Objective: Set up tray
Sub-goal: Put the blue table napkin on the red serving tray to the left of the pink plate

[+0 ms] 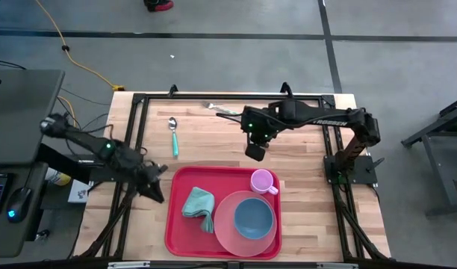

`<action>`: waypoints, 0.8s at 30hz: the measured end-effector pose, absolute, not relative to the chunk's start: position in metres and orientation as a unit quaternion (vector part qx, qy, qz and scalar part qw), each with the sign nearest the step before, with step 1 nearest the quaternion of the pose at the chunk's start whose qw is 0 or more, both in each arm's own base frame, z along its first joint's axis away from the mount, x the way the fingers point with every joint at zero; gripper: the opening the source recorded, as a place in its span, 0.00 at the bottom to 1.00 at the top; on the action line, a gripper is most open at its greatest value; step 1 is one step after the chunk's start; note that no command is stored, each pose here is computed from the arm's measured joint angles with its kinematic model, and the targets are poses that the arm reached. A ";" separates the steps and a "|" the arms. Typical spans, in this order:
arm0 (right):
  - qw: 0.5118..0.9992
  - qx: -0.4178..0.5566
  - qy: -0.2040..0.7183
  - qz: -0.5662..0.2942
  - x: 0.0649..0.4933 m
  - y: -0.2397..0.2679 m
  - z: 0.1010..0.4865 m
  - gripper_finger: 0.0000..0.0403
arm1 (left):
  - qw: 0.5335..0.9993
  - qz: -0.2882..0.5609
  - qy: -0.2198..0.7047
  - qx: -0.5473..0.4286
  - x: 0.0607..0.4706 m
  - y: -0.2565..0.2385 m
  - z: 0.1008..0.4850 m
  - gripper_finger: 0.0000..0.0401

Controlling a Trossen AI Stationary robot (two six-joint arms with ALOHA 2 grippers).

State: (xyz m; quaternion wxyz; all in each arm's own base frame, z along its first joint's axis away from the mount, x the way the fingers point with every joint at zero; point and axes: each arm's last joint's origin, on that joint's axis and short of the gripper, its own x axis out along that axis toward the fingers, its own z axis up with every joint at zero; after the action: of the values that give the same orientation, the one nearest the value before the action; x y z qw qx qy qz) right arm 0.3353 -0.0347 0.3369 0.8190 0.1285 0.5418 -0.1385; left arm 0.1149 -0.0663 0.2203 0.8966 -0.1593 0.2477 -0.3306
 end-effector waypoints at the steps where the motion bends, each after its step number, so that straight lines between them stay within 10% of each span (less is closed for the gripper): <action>1: 0.817 0.127 0.546 -0.138 0.335 -0.035 0.333 0.00 | 0.897 -0.330 0.253 -0.148 0.117 -0.072 0.219 0.17; 24: 0.849 0.127 0.501 -0.113 0.333 -0.034 0.340 0.00 | 0.882 -0.145 0.369 0.253 0.213 -0.163 0.224 0.17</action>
State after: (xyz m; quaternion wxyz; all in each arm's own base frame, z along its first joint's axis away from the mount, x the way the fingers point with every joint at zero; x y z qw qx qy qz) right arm 0.3327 -0.0340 0.3402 0.8487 0.1265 0.5009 -0.1133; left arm 0.2132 -0.1631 0.2239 0.8824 0.2530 0.3693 -0.1452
